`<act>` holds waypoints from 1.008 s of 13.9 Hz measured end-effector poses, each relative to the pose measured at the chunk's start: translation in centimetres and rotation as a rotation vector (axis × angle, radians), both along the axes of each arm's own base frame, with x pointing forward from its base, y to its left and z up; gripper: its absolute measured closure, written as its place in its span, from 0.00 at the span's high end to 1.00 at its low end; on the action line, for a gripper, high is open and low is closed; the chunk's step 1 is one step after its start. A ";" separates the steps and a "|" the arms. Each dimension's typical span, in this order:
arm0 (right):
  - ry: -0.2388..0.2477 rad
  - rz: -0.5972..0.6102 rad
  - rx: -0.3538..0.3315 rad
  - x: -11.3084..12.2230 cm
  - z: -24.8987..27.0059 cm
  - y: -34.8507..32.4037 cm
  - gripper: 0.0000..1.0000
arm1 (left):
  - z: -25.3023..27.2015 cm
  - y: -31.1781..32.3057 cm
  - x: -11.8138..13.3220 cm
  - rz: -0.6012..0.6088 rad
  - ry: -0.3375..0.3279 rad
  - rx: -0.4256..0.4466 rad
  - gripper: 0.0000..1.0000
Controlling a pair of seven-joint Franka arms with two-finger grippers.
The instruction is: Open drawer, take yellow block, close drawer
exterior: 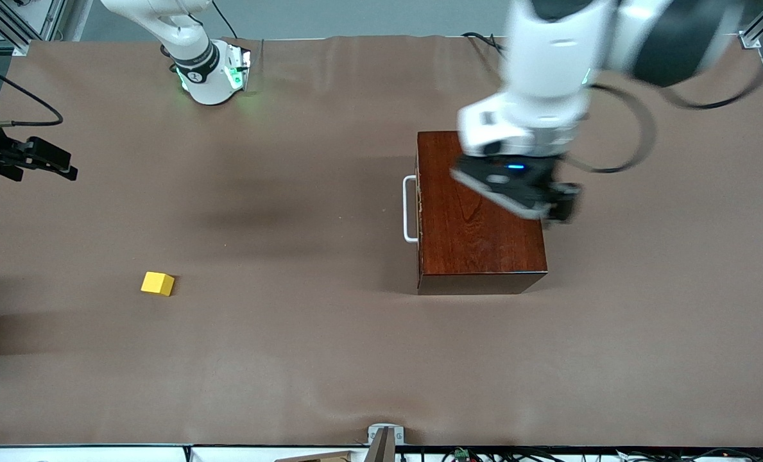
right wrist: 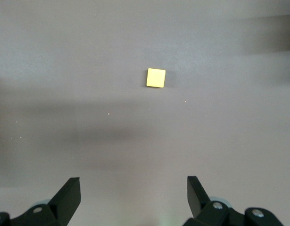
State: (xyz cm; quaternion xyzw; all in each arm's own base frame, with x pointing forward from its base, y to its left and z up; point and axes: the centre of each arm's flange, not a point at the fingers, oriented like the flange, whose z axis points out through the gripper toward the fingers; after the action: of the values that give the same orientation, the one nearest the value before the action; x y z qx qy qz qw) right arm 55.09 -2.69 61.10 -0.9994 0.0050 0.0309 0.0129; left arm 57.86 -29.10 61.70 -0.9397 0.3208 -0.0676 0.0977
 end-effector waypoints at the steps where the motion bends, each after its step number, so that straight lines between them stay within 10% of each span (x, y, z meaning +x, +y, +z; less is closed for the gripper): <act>1: 0.000 0.000 0.000 0.0 0.0 0.0 1.00 | 0.9 3.0 0.6 0.056 0.018 -0.031 1.00; 14: -0.007 -0.006 -0.002 0.1 0.1 -0.3 1.00 | 3.6 23.2 -1.3 0.468 0.145 -0.190 1.00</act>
State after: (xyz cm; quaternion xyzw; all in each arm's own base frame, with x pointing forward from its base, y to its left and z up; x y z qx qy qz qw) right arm 55.16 -3.04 61.16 -0.9995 0.0080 0.0276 0.0122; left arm 56.59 -5.90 65.35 -0.9957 0.0929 -0.0057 -0.0012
